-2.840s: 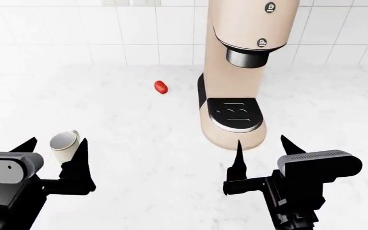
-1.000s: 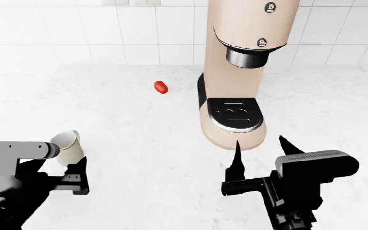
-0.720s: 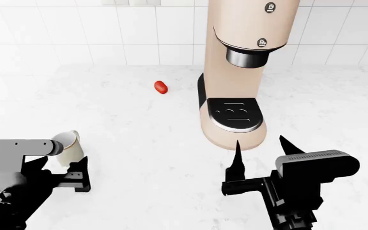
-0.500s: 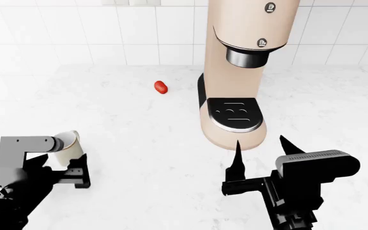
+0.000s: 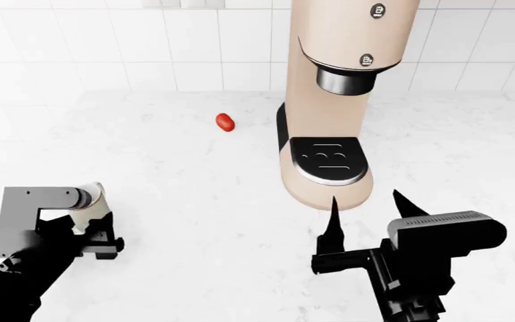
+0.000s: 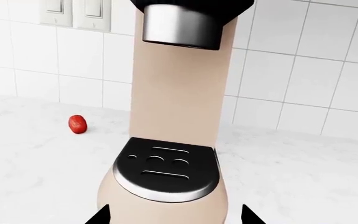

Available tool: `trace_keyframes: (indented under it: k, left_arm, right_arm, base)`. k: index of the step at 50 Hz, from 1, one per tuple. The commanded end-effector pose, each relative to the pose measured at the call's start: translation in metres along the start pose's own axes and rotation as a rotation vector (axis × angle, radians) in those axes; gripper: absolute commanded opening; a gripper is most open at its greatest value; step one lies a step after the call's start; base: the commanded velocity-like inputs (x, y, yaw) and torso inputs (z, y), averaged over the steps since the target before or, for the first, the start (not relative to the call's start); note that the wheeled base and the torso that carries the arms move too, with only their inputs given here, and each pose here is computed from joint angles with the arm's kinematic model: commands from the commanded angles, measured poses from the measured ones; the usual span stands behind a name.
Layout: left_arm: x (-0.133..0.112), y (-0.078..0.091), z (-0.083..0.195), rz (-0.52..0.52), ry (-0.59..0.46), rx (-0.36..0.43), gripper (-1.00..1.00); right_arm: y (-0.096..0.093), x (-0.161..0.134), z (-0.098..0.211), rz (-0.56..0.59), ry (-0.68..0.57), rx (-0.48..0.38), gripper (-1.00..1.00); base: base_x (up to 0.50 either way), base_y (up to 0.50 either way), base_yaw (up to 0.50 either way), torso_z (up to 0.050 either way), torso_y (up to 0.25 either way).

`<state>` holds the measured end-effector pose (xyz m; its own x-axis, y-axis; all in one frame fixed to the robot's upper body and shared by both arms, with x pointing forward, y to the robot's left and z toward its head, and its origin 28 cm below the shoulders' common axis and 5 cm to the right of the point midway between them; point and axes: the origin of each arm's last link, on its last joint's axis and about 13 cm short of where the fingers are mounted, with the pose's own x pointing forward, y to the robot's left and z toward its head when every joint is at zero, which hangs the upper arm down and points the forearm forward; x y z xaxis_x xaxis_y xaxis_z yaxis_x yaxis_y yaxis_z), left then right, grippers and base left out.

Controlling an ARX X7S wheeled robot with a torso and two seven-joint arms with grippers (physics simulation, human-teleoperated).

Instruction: A wet mug is on the counter and needs to be dried. Pick it up and place it upside down in the open cabinet.

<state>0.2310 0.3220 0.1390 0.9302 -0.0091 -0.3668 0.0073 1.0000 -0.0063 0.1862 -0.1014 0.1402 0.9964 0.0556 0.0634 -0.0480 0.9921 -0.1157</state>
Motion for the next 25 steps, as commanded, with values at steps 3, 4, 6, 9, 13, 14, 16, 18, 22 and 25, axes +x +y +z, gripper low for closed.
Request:
trace_keyframes:
  k: [3, 4, 6, 9, 13, 14, 16, 18, 22, 25]
  left_arm:
    - [-0.012, -0.009, 0.002, -0.076, -0.029, 0.003, -1.0]
    - [-0.016, -0.01, 0.005, -0.084, -0.039, 0.003, -1.0]
    - [-0.022, -0.013, 0.011, -0.098, -0.058, 0.006, -1.0]
    - [-0.031, -0.017, 0.019, -0.115, -0.087, 0.014, -1.0]
    - [-0.043, -0.023, 0.03, -0.123, -0.141, 0.044, -1.0]
    - [-0.045, -0.024, 0.033, -0.126, -0.156, 0.055, -1.0]
    - [-0.05, -0.026, 0.038, -0.121, -0.174, 0.079, -1.0]
    - [-0.053, -0.028, 0.042, -0.117, -0.192, 0.105, -1.0]
    - [-0.059, -0.033, 0.051, -0.097, -0.234, 0.165, -1.0]
    - [-0.063, -0.037, 0.058, -0.068, -0.265, 0.222, -1.0]
  right_arm:
    - [-0.001, -0.001, 0.002, -0.006, -0.008, 0.001, 1.0]
    - [-0.001, -0.001, 0.002, -0.006, -0.009, 0.001, 1.0]
    - [-0.002, -0.002, 0.004, -0.007, -0.011, 0.001, 1.0]
    - [-0.003, -0.003, 0.005, -0.01, -0.014, -0.002, 1.0]
    - [-0.006, -0.005, 0.011, 0.001, -0.012, 0.001, 1.0]
    - [-0.008, -0.006, 0.014, 0.009, -0.01, 0.004, 1.0]
    - [-0.012, -0.009, 0.019, 0.023, -0.003, 0.006, 1.0]
    - [-0.015, -0.012, 0.023, 0.035, 0.004, 0.005, 1.0]
    - [-0.022, -0.016, 0.034, 0.084, 0.037, 0.006, 1.0]
    - [-0.028, -0.018, 0.041, 0.124, 0.068, 0.005, 1.0]
  base:
    - [0.0, 0.0, 0.0, 0.0, 0.0]
    - [0.0, 0.0, 0.0, 0.0, 0.0]
    - [0.0, 0.0, 0.0, 0.0, 0.0]
    - [0.0, 0.0, 0.0, 0.0, 0.0]
    - [0.0, 0.0, 0.0, 0.0, 0.0]
    - [0.0, 0.0, 0.0, 0.0, 0.0]
    - [0.0, 0.0, 0.0, 0.0, 0.0]
    - [0.0, 0.0, 0.0, 0.0, 0.0]
    - [0.0, 0.0, 0.0, 0.0, 0.0]
    - [0.0, 0.0, 0.0, 0.0, 0.0]
